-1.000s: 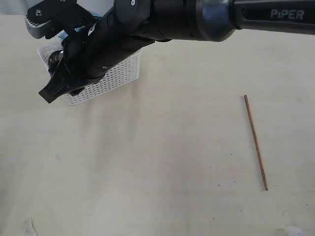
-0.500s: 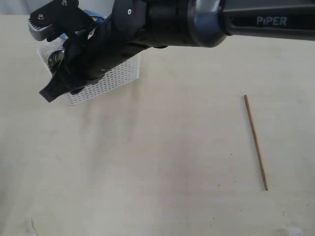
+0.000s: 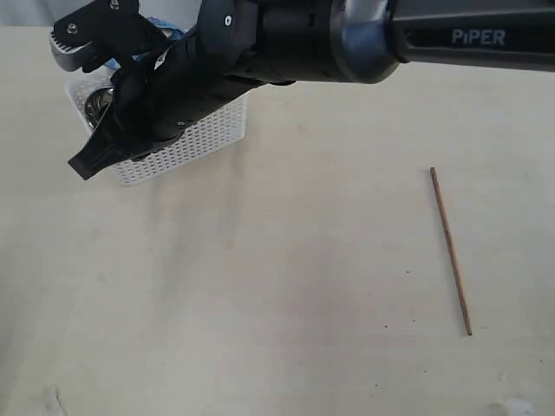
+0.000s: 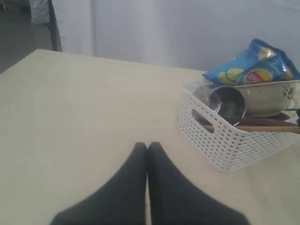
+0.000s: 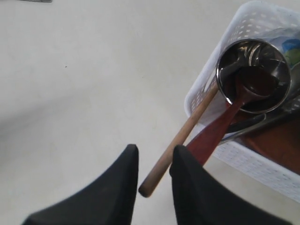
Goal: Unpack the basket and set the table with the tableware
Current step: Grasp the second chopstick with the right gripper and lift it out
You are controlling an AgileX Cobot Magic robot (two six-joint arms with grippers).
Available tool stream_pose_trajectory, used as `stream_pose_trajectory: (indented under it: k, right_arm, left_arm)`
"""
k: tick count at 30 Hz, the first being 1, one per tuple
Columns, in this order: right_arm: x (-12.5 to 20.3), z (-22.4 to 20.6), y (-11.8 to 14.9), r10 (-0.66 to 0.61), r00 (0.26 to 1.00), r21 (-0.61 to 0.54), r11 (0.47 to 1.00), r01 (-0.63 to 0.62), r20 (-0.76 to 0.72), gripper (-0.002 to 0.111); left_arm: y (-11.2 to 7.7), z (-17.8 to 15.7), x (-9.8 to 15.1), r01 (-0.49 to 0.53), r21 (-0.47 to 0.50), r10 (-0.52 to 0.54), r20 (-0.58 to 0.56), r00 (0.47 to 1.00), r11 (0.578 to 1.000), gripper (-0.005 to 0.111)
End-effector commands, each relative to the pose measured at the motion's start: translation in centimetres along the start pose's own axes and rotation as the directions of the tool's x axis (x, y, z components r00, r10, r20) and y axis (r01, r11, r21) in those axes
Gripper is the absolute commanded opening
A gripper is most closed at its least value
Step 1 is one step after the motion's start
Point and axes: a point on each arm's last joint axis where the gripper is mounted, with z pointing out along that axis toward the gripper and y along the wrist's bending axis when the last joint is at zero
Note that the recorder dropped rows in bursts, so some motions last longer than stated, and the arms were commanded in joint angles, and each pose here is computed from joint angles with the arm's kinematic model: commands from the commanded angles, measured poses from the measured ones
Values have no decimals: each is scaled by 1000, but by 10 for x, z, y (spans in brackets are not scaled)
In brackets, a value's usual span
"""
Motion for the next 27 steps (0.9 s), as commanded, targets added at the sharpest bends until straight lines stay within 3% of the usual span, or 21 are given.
stream_pose_trajectory:
  k: [1,15,17,20,27]
  right_arm:
    - [0,-1,1,30,1000,-14,999,-30,-9,25]
    - [0,-1,1,67,998,-14,998,-67,-10,24]
    - [0,-1,1,72,997,-14,997,-72,-10,17]
    - [0,-1,1,72,997,-14,997,-72,-10,-1]
    - [0,-1,1,83,996,-14,996,-83,-10,0]
  left_arm:
    - [0,0,0,-3,5,3,3,1000,1000,0]
    - [0,0,0,-3,5,3,3,1000,1000,0]
    - [0,0,0,-3,5,3,3,1000,1000,0]
    - [0,0,0,-3,5,3,3,1000,1000,0]
    - [0,0,0,-3,5,3,3,1000,1000,0]
